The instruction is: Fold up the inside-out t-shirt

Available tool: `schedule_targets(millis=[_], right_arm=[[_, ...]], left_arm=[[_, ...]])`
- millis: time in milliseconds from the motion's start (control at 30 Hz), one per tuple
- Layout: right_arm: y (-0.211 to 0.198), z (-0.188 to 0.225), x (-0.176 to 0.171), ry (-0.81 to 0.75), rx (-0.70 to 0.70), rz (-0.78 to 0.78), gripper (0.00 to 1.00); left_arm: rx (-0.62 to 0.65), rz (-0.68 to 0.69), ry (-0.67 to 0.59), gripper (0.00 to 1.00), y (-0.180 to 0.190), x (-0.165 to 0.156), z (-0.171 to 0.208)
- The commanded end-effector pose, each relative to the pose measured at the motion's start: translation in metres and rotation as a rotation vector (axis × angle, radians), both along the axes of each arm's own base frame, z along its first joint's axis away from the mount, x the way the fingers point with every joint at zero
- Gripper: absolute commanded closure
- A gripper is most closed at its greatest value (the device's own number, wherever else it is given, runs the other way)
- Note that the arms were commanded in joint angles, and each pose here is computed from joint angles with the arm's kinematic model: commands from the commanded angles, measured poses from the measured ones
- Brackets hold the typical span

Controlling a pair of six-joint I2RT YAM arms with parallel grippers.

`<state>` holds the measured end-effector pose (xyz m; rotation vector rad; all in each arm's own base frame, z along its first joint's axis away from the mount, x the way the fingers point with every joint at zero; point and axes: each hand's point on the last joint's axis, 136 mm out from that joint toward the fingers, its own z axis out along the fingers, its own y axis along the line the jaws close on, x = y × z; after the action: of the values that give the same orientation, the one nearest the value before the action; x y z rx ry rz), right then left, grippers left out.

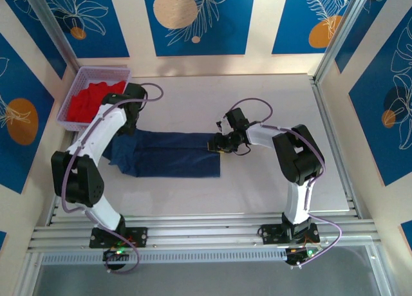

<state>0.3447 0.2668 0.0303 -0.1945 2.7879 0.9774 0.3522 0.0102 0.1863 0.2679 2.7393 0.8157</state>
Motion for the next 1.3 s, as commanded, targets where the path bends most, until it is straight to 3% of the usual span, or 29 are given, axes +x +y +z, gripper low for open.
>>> schedule_targets(millis=[0,267,900,1033,1200,1267], right_arm=[[-0.008,-0.019,-0.008,0.049,-0.058,-0.003,0.64],[-0.011,-0.021,-0.008,0.046,-0.072,-0.001,0.64],[-0.007,-0.018,-0.008,0.034,-0.056,0.006,0.64],[-0.005,-0.014,-0.007,0.030,-0.046,0.009,0.63],[-0.002,0.019,-0.002,-0.001,0.051,0.000,0.58],[-0.006,0.040,0.000,-0.012,0.118,-0.022,0.54]], left_arm=[[-0.028,-0.022,0.009,1.00,-0.016,-0.009,0.012],[-0.060,-0.058,0.058,1.00,-0.056,-0.016,0.015],[0.005,-0.175,0.146,1.00,-0.122,-0.014,0.005],[-0.070,-0.184,0.148,1.00,-0.156,-0.016,0.000],[-0.262,-0.214,0.184,1.00,-0.225,-0.019,-0.020],[-0.350,-0.213,0.198,0.90,-0.253,-0.015,-0.032]])
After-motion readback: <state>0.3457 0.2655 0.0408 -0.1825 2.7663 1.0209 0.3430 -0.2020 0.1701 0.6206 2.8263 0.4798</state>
